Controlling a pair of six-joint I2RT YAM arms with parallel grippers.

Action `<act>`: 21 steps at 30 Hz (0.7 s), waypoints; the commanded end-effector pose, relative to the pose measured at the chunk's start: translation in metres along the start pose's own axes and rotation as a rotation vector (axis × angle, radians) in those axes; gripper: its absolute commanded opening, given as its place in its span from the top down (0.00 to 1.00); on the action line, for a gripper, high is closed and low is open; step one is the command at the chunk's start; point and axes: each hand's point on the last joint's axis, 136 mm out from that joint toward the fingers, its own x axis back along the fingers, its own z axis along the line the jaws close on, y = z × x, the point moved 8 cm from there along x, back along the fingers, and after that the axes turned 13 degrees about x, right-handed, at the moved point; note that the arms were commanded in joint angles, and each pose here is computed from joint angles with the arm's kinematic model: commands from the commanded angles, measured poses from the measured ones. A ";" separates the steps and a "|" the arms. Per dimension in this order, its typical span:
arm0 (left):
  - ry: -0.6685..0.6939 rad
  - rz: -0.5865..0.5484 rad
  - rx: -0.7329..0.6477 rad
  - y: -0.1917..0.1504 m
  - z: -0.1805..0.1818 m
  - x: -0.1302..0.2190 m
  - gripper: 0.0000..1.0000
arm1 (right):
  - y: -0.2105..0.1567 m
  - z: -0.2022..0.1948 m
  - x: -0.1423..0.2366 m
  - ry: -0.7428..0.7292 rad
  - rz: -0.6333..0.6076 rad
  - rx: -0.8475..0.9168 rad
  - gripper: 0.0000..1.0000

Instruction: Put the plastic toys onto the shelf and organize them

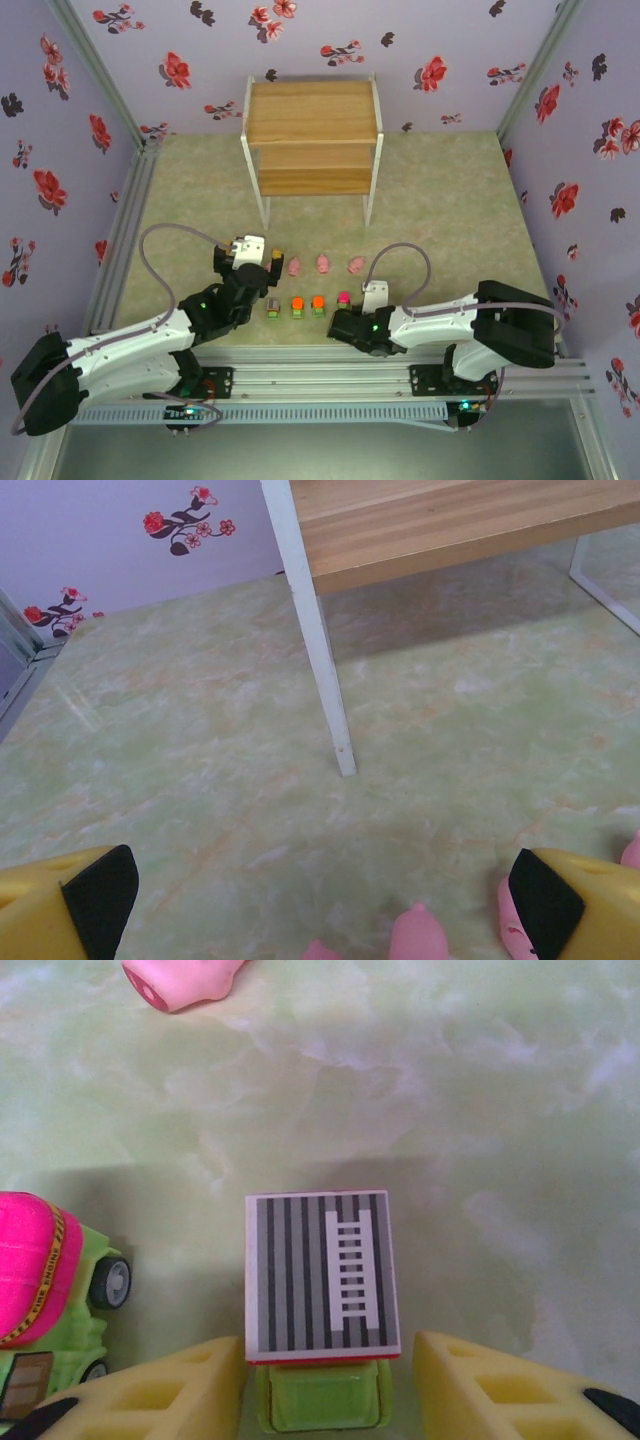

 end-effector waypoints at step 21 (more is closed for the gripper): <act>0.003 0.008 0.039 0.008 -0.002 -0.004 0.00 | -0.002 -0.009 -0.009 -0.044 -0.017 -0.031 0.81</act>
